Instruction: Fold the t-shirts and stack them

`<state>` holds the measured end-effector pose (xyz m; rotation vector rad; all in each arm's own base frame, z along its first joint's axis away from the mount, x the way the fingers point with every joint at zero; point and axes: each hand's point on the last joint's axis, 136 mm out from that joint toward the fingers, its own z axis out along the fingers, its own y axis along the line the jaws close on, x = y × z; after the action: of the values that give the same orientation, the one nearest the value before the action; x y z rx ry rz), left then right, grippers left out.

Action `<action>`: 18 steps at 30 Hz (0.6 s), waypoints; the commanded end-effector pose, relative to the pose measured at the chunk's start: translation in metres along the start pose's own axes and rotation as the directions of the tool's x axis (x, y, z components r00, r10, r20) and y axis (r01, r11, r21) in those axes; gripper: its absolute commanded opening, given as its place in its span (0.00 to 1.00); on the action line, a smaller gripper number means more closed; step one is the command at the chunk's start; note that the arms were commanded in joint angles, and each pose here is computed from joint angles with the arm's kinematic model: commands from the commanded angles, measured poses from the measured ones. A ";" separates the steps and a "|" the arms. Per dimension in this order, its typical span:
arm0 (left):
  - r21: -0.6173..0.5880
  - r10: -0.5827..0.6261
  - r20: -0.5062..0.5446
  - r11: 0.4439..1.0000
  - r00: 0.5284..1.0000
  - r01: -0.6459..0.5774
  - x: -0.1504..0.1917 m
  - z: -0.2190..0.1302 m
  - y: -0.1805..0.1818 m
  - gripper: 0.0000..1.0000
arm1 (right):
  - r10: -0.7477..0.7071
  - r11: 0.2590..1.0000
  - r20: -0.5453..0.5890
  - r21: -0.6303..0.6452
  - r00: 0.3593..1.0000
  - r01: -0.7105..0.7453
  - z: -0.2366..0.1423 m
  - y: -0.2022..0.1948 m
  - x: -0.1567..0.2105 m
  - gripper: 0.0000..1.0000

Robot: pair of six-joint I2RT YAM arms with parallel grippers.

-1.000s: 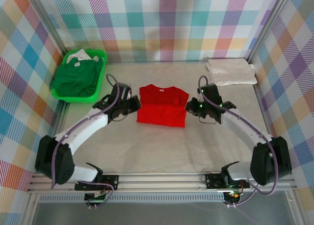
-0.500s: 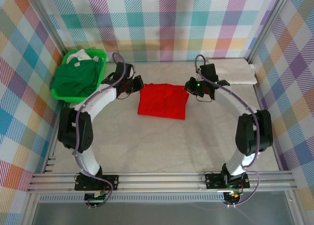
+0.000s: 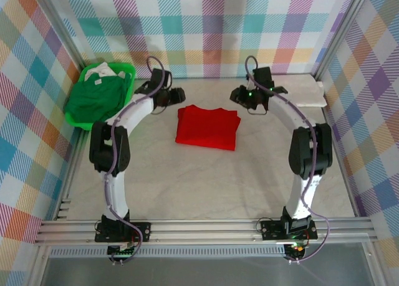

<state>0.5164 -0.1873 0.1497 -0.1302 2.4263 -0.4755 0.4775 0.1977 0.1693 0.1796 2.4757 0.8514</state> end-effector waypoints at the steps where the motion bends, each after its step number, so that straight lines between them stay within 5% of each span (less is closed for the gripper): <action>1: 0.129 0.046 0.010 0.991 0.999 -0.047 0.039 -0.014 -0.043 0.51 | -0.030 0.988 -0.116 -0.151 0.993 0.012 0.001 0.030 0.061 0.28; 12: 0.036 0.014 -0.129 0.999 0.991 -0.009 0.155 0.043 0.016 0.43 | 0.064 0.995 -0.256 -0.062 0.964 -0.082 0.063 -0.044 0.134 0.23; 18: 0.045 -0.010 -0.110 0.999 0.994 0.015 0.154 0.029 0.015 0.43 | 0.071 0.995 -0.247 -0.055 0.966 -0.087 0.056 -0.044 0.135 0.25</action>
<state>0.4237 -0.2269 0.0388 -0.0493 2.4978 -0.5964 0.3899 0.2304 0.0356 0.1712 2.7136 1.0369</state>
